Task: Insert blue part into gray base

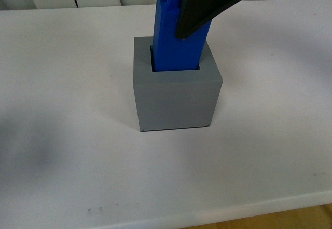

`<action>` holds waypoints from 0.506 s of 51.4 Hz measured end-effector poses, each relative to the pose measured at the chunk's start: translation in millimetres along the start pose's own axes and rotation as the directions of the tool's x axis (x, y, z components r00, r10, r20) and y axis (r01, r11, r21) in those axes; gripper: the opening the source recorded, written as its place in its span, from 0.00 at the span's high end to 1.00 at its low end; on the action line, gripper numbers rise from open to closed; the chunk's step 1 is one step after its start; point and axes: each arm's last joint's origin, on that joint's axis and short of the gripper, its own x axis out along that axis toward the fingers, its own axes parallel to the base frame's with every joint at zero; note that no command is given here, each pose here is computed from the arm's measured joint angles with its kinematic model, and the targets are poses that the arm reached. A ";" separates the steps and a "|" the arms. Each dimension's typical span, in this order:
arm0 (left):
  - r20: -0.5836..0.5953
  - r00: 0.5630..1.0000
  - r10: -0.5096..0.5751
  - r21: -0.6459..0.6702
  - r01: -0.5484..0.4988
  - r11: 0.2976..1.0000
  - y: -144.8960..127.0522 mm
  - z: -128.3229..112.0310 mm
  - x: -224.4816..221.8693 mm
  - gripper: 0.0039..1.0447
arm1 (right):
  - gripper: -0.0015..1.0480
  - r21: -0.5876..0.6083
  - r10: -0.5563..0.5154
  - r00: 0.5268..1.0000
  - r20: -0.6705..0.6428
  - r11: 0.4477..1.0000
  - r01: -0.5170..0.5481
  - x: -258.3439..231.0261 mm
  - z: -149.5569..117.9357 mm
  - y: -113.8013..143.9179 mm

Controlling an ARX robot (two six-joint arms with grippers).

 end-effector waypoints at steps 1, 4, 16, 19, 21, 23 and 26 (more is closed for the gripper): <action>0.000 1.000 0.000 0.000 0.000 1.000 0.0 0.0 0.0 0.06 | 0.55 0.000 0.000 1.000 0.000 1.000 0.000 0.2 0.0 0.0; 0.000 1.000 0.000 0.000 0.000 1.000 0.0 0.0 0.0 0.06 | 0.55 0.003 0.001 1.000 0.000 1.000 -0.001 0.5 -0.1 -0.1; 0.000 1.000 0.000 0.000 0.000 1.000 0.0 0.0 0.0 0.06 | 0.55 0.001 0.016 1.000 -0.006 1.000 -0.016 1.2 1.0 1.3; 0.000 1.000 0.000 0.000 0.000 1.000 0.0 0.0 0.0 0.06 | 0.55 0.001 0.018 1.000 -0.007 1.000 -0.018 2.3 1.3 1.3; 0.000 1.000 0.000 0.000 0.000 1.000 0.0 0.0 0.0 0.06 | 0.55 0.000 0.014 1.000 -0.007 1.000 -0.014 3.6 1.5 0.4; 0.000 1.000 0.000 0.000 0.000 1.000 0.0 0.0 0.0 0.06 | 0.54 0.000 0.012 1.000 -0.008 1.000 -0.012 4.9 1.4 -0.3; 0.000 1.000 0.000 0.000 0.000 1.000 0.0 0.0 0.0 0.06 | 0.43 0.002 0.017 1.000 -0.008 1.000 -0.017 6.1 1.2 -0.4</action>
